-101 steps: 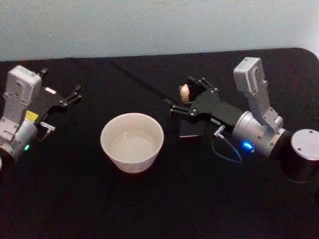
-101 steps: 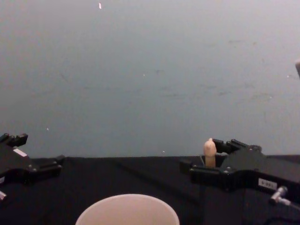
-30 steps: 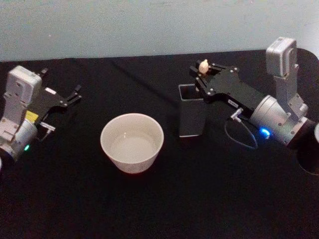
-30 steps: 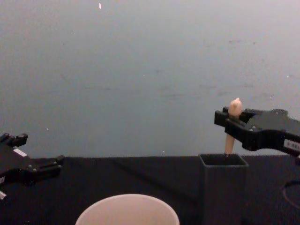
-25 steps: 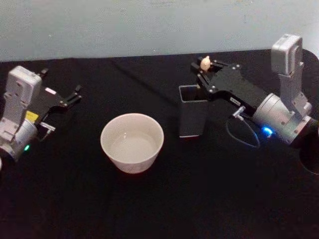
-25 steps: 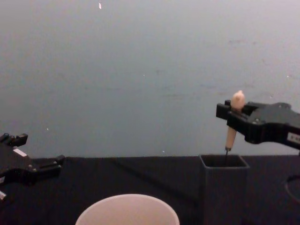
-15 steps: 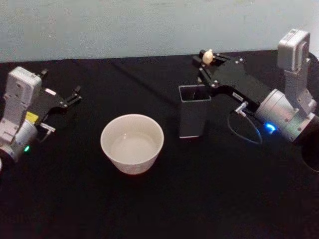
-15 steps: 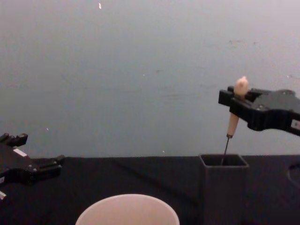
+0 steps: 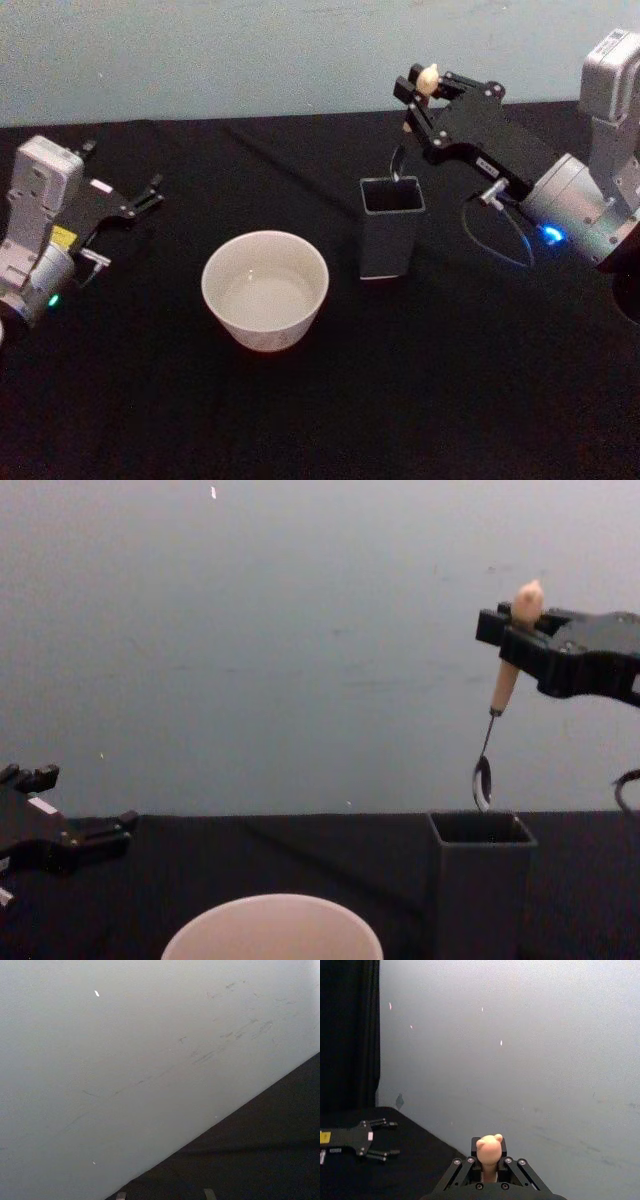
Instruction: Pick up the stirring spoon with one hand, stir inside the cup, then place it back in its original position.
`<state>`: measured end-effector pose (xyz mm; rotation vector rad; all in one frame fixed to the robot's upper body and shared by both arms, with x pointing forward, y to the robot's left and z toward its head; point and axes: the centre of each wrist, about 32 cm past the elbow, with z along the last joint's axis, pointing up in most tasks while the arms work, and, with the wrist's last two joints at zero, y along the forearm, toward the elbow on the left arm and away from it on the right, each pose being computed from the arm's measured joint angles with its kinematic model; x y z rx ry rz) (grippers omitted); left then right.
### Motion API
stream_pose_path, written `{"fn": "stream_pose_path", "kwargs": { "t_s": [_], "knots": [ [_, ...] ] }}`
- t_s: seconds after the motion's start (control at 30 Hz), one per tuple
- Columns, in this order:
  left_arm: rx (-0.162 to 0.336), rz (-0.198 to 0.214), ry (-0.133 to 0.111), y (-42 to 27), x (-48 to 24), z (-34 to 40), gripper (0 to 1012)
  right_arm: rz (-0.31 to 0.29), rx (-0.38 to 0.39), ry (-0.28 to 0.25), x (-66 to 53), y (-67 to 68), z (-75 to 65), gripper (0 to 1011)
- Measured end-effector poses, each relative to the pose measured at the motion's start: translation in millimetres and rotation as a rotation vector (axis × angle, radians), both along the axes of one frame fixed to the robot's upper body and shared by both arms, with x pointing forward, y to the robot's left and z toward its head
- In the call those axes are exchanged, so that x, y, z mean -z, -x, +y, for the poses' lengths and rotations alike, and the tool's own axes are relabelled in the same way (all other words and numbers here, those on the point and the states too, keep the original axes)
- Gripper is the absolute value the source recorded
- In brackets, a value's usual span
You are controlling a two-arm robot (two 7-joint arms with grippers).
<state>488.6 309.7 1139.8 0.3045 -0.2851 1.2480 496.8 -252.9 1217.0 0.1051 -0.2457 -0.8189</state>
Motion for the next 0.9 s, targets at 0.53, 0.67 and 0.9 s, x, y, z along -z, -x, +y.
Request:
{"fn": "stream_pose_path", "kwargs": {
  "t_s": [0.53, 0.67, 0.9],
  "knots": [
    [0.000, 0.000, 0.000, 0.0, 0.0, 0.0, 1001, -0.030, -0.078, -0.038, -7.8, 0.6, 14.9, 161],
    [0.000, 0.000, 0.000, 0.0, 0.0, 0.0, 1001, -0.010, -0.130, -0.049, -2.0, -0.8, 27.4, 161],
    [0.000, 0.000, 0.000, 0.0, 0.0, 0.0, 1001, 0.015, -0.195, -0.061, 7.2, -2.0, 41.7, 161]
  ]
}}
